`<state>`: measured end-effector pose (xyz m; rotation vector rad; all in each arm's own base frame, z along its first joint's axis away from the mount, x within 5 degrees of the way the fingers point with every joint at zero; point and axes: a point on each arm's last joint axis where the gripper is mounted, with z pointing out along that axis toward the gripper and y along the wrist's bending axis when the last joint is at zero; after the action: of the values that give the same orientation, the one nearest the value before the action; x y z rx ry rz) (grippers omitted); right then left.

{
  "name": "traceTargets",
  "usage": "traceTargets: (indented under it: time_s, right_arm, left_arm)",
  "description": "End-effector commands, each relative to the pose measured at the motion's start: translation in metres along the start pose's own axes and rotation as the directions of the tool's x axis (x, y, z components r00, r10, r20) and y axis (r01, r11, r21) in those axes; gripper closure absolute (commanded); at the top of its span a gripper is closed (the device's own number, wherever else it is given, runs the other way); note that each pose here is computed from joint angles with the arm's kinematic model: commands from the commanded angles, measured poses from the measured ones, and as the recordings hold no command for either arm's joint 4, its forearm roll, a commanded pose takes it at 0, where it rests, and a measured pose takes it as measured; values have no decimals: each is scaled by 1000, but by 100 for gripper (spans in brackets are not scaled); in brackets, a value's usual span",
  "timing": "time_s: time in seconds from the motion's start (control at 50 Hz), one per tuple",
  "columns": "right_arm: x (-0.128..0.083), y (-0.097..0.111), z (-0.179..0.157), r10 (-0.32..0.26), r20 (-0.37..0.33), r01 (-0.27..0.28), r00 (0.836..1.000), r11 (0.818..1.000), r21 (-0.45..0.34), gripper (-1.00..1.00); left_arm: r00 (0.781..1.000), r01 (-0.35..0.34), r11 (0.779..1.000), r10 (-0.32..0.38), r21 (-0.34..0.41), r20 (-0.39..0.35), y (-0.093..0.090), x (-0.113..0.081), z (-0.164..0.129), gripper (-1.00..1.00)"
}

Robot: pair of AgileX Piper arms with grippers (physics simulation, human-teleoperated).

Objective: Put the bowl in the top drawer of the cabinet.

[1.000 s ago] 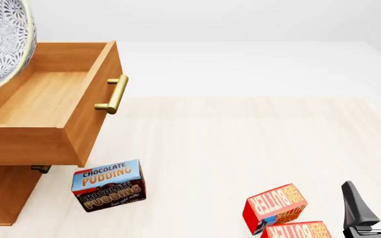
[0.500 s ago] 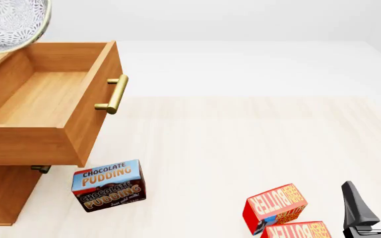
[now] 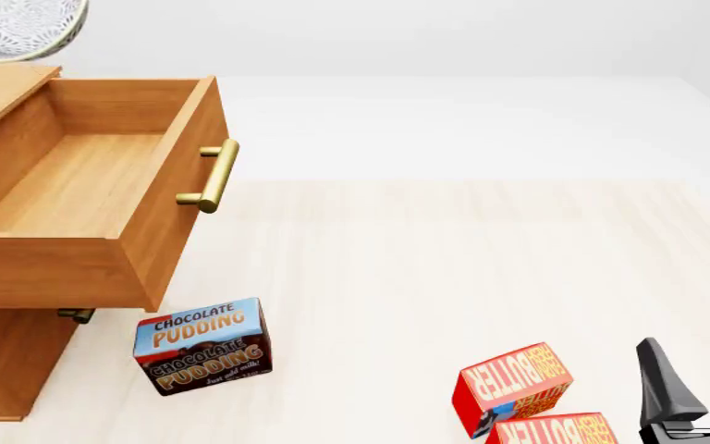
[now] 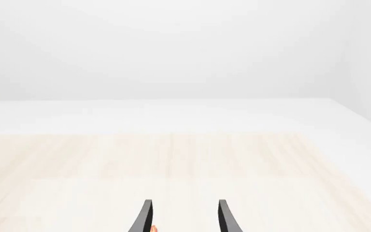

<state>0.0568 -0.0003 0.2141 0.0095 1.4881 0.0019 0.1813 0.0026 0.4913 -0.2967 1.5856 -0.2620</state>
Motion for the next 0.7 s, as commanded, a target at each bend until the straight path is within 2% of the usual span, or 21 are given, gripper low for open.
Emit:
traceTargets:
  time_s: [0.02, 0.1, 0.26, 0.42, 0.7]
  right_arm:
    - [0, 0, 0, 0, 0, 0, 1000, 1000, 0, -100]
    - [0, 0, 0, 0, 0, 0, 1000, 1000, 0, -100]
    - [0, 0, 0, 0, 0, 0, 1000, 1000, 0, -100]
    - [0, 0, 0, 0, 0, 0, 1000, 1000, 0, -100]
    - [0, 0, 0, 0, 0, 0, 1000, 1000, 0, -100]
  left_arm:
    - [1000, 7, 998, -5, -64, 17, 13, -2, 17, 100]
    - [1000, 4, 996, -5, -94, -16, 21, 5, 30, 100]
    - [999, -6, 995, 1, -100, -50, 25, 16, 48, 100]
    - [995, 5, 993, -16, -115, -96, 33, 36, 69, 100]
    - [990, 14, 988, -35, -153, -134, 48, 57, 87, 100]
